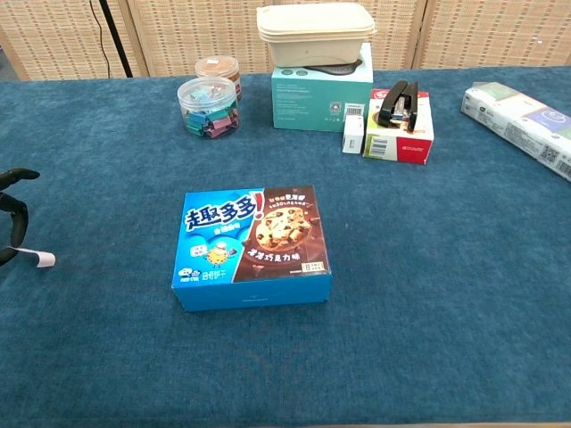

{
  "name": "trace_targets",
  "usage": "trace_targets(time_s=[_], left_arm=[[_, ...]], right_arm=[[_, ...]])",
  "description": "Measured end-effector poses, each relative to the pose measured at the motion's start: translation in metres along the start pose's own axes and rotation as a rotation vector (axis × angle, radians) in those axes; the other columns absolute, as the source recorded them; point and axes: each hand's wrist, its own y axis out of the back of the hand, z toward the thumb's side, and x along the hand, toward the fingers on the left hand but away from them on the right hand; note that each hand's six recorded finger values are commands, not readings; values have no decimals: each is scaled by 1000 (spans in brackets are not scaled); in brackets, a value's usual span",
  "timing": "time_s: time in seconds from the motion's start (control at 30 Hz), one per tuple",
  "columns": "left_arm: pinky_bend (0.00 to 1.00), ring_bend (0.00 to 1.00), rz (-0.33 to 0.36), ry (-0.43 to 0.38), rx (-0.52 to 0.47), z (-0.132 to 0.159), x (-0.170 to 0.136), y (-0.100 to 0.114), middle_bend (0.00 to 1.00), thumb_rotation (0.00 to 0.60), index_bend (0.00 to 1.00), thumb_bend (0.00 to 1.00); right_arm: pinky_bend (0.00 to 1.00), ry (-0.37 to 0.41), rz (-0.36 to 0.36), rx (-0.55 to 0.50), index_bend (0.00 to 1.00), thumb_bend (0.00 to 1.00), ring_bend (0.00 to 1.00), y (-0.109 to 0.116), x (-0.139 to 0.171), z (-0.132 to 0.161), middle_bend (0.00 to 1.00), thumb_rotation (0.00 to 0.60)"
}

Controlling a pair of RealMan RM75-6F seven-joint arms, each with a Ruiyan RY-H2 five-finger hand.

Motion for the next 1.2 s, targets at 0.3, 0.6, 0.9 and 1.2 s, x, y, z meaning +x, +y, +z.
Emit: trace_targets(time_s=[0.3, 0.6, 0.9, 1.2], left_arm=[[0, 0, 8, -8, -1, 1, -2, 6, 0, 600, 641, 421], [0, 0, 47, -47, 30, 23, -6, 31, 0, 600, 641, 423], [0, 0, 78, -101, 124, 56, 0, 68, 0, 600, 642, 427], [0, 0, 82, -251, 221, 115, 17, 100, 0, 600, 653, 435]], right_arm=[[0, -1, 3, 0, 44, 0, 0, -1, 0, 0, 0, 600], [0, -7, 5, 0, 45, 0, 0, -1, -1, -2, 0, 600], [0, -9, 6, -1, 46, 0, 0, -1, -2, -2, 0, 600], [0, -12, 13, 1, 46, 0, 0, -3, -3, -3, 0, 600]])
